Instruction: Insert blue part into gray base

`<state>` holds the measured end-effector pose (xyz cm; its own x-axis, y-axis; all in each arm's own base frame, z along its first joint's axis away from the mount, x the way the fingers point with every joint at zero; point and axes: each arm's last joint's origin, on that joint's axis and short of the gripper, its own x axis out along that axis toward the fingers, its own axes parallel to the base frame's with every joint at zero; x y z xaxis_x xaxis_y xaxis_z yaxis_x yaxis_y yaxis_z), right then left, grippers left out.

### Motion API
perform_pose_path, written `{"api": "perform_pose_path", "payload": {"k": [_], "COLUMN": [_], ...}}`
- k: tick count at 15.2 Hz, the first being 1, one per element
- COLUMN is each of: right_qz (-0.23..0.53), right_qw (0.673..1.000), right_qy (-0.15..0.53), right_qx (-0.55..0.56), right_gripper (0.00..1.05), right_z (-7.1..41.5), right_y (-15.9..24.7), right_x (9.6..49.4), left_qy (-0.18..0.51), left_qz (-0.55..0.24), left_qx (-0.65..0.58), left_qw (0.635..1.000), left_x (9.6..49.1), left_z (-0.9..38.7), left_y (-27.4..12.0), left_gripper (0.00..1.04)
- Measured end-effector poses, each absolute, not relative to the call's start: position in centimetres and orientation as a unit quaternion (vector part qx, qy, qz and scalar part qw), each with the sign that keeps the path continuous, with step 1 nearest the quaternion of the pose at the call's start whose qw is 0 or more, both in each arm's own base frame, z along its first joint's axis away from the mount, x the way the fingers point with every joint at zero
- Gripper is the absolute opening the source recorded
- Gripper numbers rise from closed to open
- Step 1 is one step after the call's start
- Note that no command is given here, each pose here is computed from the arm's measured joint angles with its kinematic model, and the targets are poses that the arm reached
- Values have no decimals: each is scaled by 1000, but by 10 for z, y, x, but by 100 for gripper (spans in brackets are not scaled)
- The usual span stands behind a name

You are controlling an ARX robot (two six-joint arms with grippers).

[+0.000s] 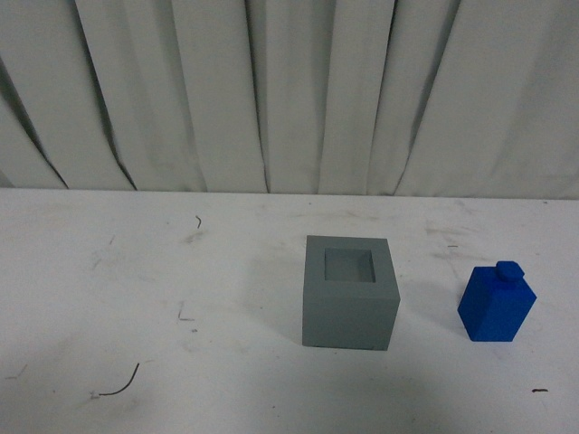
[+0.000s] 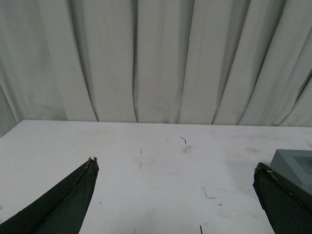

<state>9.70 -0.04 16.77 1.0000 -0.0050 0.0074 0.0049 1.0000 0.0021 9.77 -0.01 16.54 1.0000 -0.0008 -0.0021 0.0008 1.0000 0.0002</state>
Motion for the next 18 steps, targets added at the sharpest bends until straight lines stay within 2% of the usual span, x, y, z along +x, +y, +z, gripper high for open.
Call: {"api": "perform_pose_path", "payload": {"k": [3,5,7,9,10,12,14,16,18], "right_qz": [-2,6,-9,-28,-27,-22,19,95,185], "right_qw": [1000,1000,998,991,991,997,993,971,935], "right_qy": [-3,-29,-59,-122,-120,-34,20,48,87], "right_qx": [1,-4,-25,-53,-59,-64,-116,-215,-291], "right_gripper": [98,98,98,98,98,98,98,98,98], "right_z": [168,175,191,229,236,218,210,217,217], "right_y": [0,-5,-24,-48,-56,-70,-68,-51,-38], "right_x": [97,104,131,185,219,294,350,382,387], "left_qy": [1,1,1,1,1,1,1,1,1], "left_qz": [0,-1,0,0,-1,0,-1,0,0], "left_qx": [0,0,0,0,0,0,0,0,0], "left_qw": [1000,1000,1000,1000,1000,1000,1000,1000,1000], "left_x": [98,98,98,98,98,98,98,98,98], "left_z": [165,165,165,165,165,165,165,165,165], "left_y": [0,0,0,0,0,0,0,0,0], "left_gripper": [98,98,98,98,98,98,98,98,98]}}
